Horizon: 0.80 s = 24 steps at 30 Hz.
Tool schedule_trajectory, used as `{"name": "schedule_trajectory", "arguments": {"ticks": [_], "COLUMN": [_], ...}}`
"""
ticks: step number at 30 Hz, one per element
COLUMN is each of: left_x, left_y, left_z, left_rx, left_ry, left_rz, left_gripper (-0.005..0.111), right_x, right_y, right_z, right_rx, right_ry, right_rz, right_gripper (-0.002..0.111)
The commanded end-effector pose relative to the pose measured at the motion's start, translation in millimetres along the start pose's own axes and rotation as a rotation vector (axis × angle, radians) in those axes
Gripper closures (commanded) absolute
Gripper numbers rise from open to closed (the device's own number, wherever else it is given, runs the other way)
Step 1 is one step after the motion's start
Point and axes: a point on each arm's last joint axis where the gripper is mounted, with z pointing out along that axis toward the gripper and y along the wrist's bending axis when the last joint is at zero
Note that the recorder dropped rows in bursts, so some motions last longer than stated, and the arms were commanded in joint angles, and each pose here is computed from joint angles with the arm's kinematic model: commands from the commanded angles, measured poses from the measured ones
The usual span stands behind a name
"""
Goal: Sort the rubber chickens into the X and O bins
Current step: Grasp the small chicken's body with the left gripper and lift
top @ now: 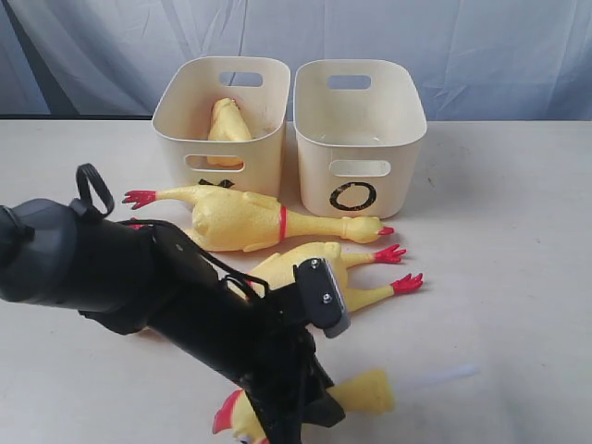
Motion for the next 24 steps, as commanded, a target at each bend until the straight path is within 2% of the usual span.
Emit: {"name": "schedule_trajectory", "arguments": {"ticks": [1, 6, 14, 19, 24], "left_x": [-14, -25, -45, -66, -78], "left_y": [-11.8, -17.4, -11.9, -7.6, 7.5], "left_z": [-21, -44, -84, -109, -130], "left_rx": [0.014, -0.047, -0.284, -0.395, -0.477], "left_ry": [-0.054, -0.097, -0.187, -0.219, -0.238], "left_rz": [-0.053, -0.080, -0.135, -0.047, -0.023], "left_gripper": [0.107, 0.107, 0.107, 0.107, 0.107], "right_x": [0, 0, 0, 0, 0], "right_y": [0, 0, 1, 1, 1], "right_z": [0, 0, 0, 0, 0], "right_rx": [-0.005, -0.007, -0.008, -0.008, -0.008], "right_ry": [-0.009, -0.009, -0.009, -0.009, -0.009], "right_rz": [0.005, 0.037, 0.049, 0.049, 0.049], "right_gripper": [0.109, 0.109, 0.109, 0.109, 0.109]}}
